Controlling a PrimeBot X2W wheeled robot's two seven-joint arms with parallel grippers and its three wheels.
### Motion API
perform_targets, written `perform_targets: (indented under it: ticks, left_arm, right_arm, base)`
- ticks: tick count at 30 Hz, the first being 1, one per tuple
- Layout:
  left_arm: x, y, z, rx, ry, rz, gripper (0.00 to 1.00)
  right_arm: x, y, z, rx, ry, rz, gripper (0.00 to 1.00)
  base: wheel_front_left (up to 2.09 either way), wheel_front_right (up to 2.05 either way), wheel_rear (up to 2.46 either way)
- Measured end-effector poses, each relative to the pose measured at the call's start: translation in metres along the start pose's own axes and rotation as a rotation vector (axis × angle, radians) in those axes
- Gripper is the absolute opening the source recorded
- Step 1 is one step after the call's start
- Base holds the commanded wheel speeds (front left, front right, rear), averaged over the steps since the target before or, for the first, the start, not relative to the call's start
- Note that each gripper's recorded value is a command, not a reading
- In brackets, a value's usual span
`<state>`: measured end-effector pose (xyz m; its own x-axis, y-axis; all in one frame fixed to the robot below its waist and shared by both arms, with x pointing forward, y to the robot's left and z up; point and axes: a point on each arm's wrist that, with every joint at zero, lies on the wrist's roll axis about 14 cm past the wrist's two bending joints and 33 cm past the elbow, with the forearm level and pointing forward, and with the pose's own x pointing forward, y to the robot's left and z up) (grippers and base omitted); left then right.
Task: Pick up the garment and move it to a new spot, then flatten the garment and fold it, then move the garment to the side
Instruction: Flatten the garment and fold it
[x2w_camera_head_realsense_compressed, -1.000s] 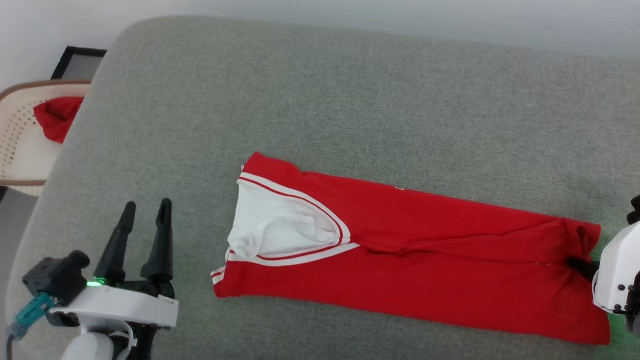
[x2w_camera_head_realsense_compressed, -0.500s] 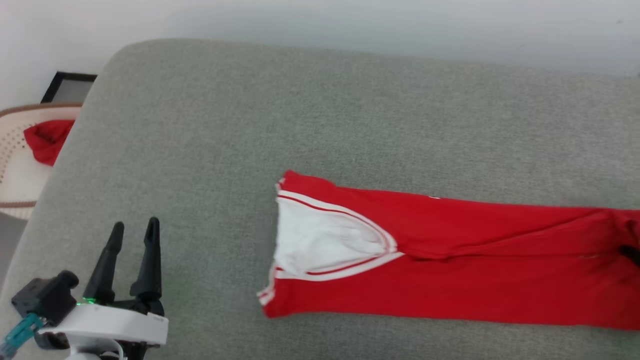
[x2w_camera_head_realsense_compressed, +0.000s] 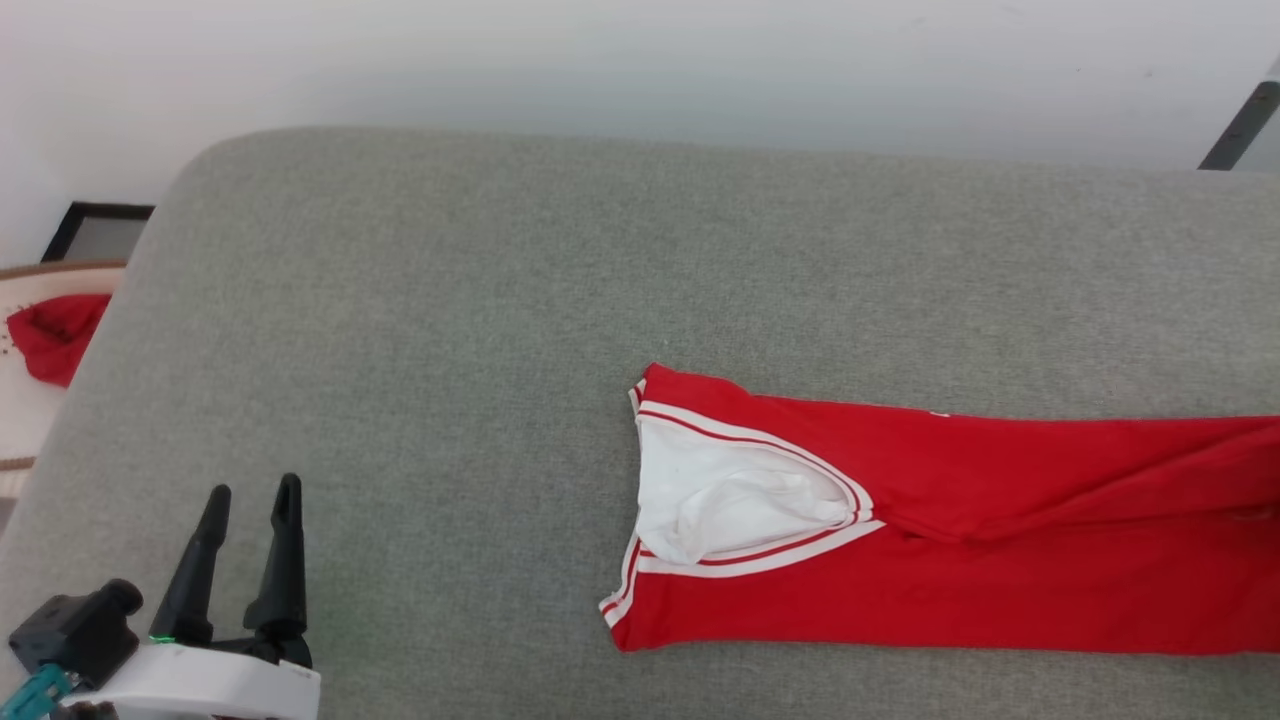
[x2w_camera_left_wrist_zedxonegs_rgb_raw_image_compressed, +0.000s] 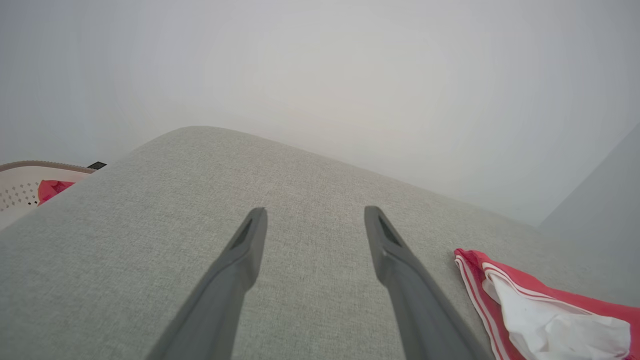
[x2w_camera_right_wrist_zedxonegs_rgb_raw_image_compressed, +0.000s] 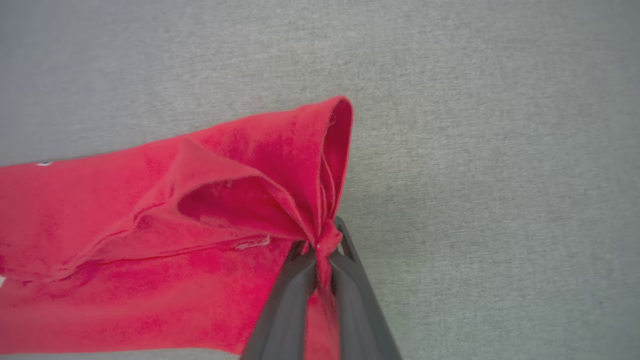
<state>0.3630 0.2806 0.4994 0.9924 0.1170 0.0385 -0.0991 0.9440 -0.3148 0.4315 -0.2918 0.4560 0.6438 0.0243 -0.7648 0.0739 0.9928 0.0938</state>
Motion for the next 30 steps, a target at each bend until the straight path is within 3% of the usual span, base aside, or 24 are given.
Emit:
perform_targets:
  ticks: [14,21,30]
  left_arm:
    - [0.000,-0.013,-0.002,-0.012,0.006,-0.042,1.00]
    - [0.004,-0.016,-0.005,-0.019,0.011,-0.048,1.00]
    - [0.002,-0.014,-0.003,-0.034,-0.001,-0.028,1.00]
  right_arm:
    - [-0.050,0.108,0.012,0.065,-0.095,0.364,0.00]
    - [-0.059,0.182,0.022,0.004,-0.132,0.533,0.00]
    - [-0.049,0.253,0.014,-0.091,-0.113,0.676,0.00]
  base:
    - [0.00,0.00,0.00]
    - [0.00,0.00,0.00]
    - [0.00,0.00,0.00]
